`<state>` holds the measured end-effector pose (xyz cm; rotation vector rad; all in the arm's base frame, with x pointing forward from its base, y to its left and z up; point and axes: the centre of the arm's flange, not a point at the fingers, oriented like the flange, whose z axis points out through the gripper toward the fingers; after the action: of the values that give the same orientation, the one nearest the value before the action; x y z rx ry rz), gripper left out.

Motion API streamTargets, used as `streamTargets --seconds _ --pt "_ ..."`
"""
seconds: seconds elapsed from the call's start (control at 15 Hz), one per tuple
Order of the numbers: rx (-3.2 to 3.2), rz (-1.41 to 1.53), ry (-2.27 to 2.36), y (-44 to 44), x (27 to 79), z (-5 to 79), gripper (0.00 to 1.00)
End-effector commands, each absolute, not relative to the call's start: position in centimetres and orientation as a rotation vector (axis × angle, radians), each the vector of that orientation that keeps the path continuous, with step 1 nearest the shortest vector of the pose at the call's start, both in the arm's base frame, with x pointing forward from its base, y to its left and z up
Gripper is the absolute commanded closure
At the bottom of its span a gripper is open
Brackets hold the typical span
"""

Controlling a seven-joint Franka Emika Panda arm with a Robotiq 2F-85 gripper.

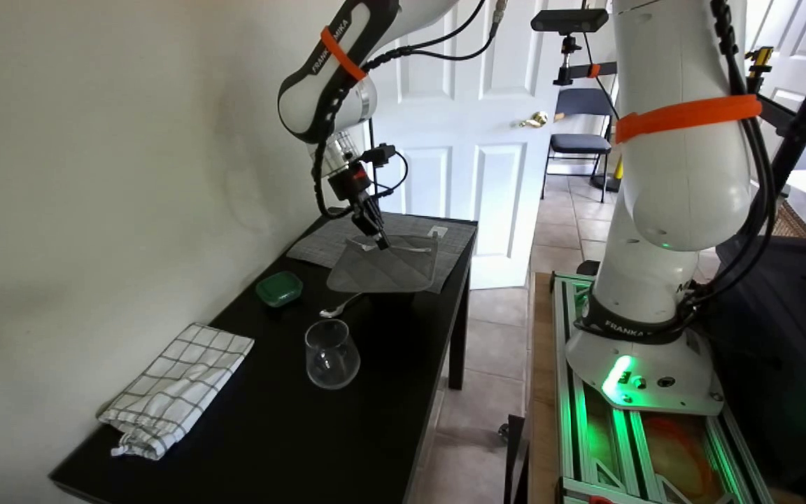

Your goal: Put the grey potholder on the black mug and then put the silver fork on the grey potholder

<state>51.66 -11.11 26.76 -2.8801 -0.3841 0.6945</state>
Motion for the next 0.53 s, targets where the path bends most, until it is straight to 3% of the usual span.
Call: streamTargets --seconds 0.0,0.47 --pt "-2.873 0.689 -0.427 -10.24 50.47 26.98 0.98" --pt "-2.86 0.701 -0.447 -9.25 50.84 26.5 0.98"
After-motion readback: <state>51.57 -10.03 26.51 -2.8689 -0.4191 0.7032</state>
